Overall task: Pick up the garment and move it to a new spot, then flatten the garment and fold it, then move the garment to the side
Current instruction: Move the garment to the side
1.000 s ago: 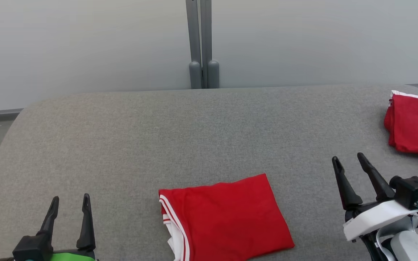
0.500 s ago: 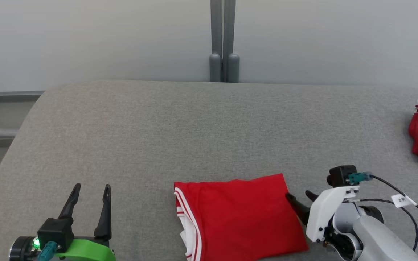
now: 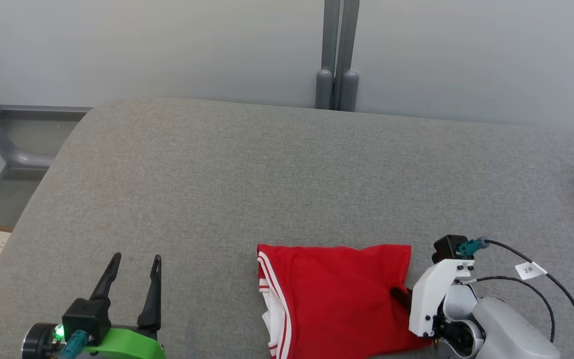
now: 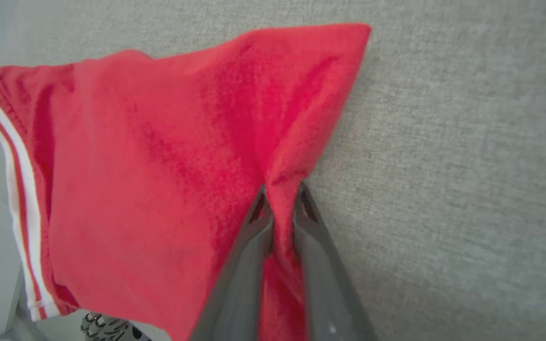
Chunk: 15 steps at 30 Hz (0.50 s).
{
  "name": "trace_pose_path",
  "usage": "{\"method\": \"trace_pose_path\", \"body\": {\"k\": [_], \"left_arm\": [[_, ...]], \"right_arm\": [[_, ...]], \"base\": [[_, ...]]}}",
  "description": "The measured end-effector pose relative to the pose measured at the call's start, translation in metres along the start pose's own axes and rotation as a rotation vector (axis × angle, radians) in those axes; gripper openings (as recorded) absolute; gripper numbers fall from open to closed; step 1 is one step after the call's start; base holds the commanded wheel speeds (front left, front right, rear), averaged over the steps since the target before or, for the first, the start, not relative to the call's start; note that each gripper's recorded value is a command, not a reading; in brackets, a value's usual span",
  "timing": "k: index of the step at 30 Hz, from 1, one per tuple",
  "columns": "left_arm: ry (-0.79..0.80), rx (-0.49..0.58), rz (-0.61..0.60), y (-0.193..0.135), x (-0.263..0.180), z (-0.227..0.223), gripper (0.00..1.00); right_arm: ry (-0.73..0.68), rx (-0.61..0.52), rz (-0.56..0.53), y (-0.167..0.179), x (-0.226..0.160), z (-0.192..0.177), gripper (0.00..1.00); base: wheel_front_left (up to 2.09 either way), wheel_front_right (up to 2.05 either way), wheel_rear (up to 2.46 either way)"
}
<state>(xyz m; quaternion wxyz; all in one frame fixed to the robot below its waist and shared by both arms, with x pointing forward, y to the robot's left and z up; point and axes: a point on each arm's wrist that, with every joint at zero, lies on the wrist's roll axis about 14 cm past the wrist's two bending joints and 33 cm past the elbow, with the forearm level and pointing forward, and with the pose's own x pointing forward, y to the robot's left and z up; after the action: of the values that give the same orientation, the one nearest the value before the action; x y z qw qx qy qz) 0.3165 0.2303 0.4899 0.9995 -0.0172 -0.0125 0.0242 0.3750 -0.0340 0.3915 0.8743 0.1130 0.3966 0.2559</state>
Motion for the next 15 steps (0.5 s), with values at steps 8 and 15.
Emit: {"method": "trace_pose_path", "body": {"k": [8, 15], "left_arm": [[-0.034, -0.005, -0.08, -0.026, 0.021, 0.011, 1.0], [-0.057, -0.03, -0.23, -0.077, 0.049, 0.018, 1.0]], "right_arm": [[-0.221, -0.076, -0.024, -0.016, -0.018, 0.066, 0.0], [-0.323, -0.079, -0.144, -0.071, -0.06, 0.097, 0.0]], "base": [[0.0, 0.0, 0.0], [0.0, 0.0, 0.0]]}}
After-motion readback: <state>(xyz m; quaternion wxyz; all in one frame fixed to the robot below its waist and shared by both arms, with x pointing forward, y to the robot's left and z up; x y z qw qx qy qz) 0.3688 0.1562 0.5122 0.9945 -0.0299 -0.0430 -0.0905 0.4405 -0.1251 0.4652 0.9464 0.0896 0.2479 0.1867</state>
